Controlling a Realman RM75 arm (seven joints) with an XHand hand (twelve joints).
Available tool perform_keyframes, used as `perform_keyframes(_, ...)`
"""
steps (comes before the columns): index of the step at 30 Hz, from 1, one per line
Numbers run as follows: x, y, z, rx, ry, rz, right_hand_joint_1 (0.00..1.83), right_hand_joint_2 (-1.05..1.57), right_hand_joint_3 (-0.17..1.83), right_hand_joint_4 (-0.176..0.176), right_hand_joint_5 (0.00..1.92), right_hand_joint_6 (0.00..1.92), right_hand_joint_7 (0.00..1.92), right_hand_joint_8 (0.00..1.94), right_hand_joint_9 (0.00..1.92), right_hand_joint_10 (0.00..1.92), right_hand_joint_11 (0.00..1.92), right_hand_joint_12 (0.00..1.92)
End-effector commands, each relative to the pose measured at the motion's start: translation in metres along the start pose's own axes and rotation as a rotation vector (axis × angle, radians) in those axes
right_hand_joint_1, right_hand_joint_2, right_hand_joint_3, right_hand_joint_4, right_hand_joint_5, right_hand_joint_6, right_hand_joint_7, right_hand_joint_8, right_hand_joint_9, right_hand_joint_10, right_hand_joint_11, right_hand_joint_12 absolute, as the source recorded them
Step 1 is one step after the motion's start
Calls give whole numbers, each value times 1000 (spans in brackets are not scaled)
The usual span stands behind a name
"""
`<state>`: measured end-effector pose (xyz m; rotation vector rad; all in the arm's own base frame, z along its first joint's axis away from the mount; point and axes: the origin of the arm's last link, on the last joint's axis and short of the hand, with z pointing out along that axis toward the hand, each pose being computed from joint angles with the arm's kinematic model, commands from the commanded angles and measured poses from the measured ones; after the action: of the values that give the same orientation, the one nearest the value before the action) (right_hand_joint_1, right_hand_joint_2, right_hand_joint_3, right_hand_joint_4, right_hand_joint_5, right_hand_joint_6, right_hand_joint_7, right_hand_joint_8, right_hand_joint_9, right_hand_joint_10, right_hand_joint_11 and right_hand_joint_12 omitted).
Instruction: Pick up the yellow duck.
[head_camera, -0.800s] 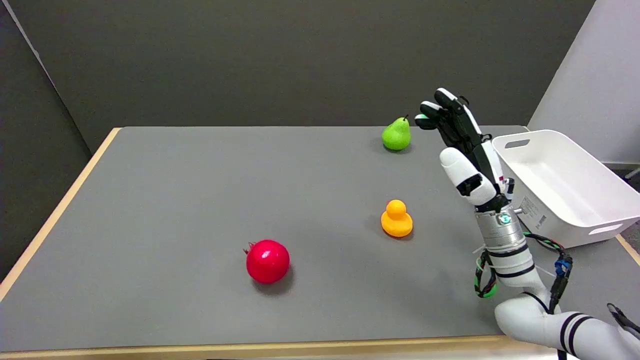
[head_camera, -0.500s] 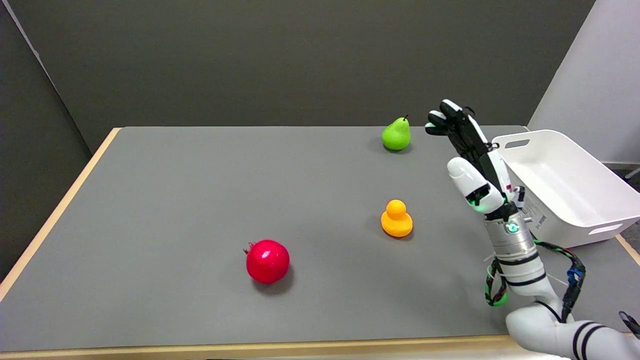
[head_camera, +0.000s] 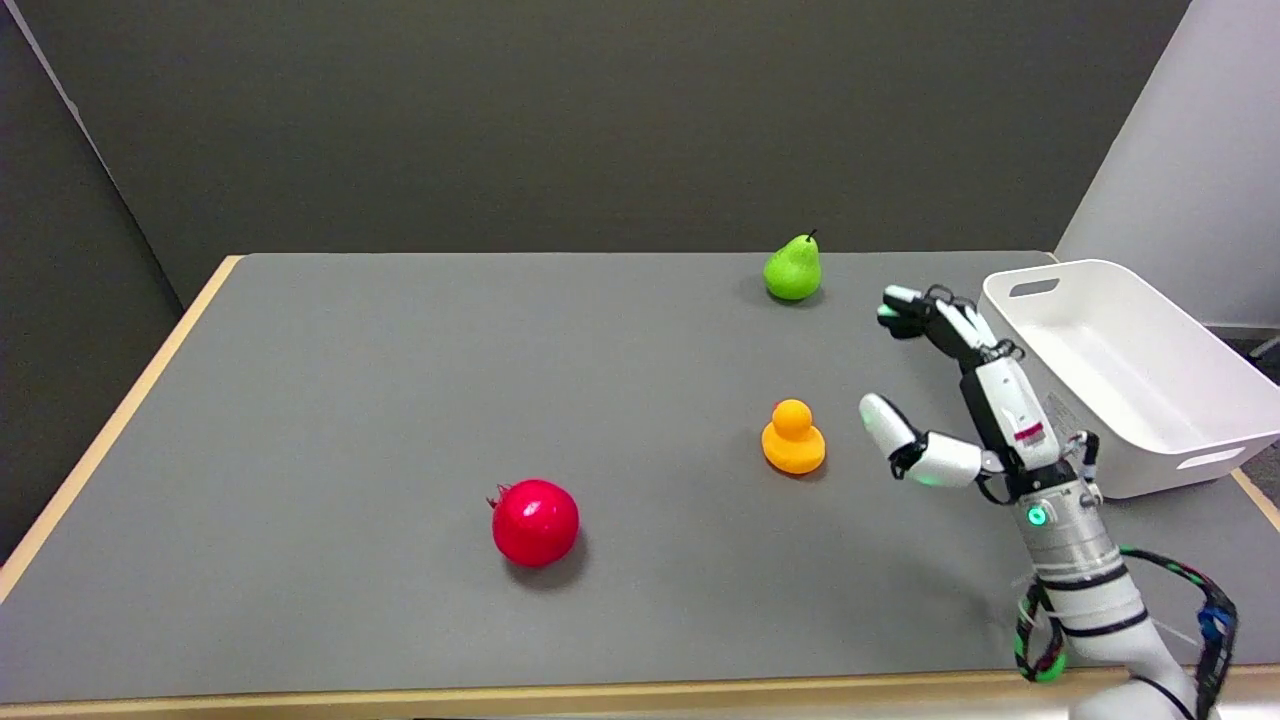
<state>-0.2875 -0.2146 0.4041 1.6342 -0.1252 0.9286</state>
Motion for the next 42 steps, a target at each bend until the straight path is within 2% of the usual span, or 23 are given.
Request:
perform_keyframes(1, -8, 24, -21, -238, -284, -394, 640, 629, 878, -102, 279, 548, 467, 650, 384, 1094, 133, 1377)
perform_keyframes(4, -13, 25, -7, -269, -297, -408, 678, 648, 862, -106, 297, 553, 505, 705, 426, 1170, 211, 1452)
perform_keyframes(10, -8, 17, 34, -270, -221, -568, 657, 643, 857, -106, 297, 555, 491, 685, 411, 1157, 210, 1453)
perform_keyframes(16, -7, 6, 53, -256, -193, -622, 616, 635, 843, -100, 296, 551, 482, 663, 404, 1150, 200, 1442)
perform_keyframes(23, -28, -38, 49, -221, -253, -660, 570, 624, 830, -111, 297, 561, 486, 673, 408, 1161, 224, 1475)
perform_keyframes(31, -35, -78, 38, -179, -282, -565, 439, 614, 795, -115, 295, 561, 483, 671, 400, 1169, 258, 1520)
perform_keyframes(37, -41, -88, 33, -189, -300, -490, 402, 615, 788, -115, 294, 560, 481, 670, 400, 1169, 268, 1531)
perform_keyframes(42, -57, -79, 31, -243, -351, -420, 382, 618, 783, -121, 290, 556, 478, 667, 397, 1168, 273, 1537)
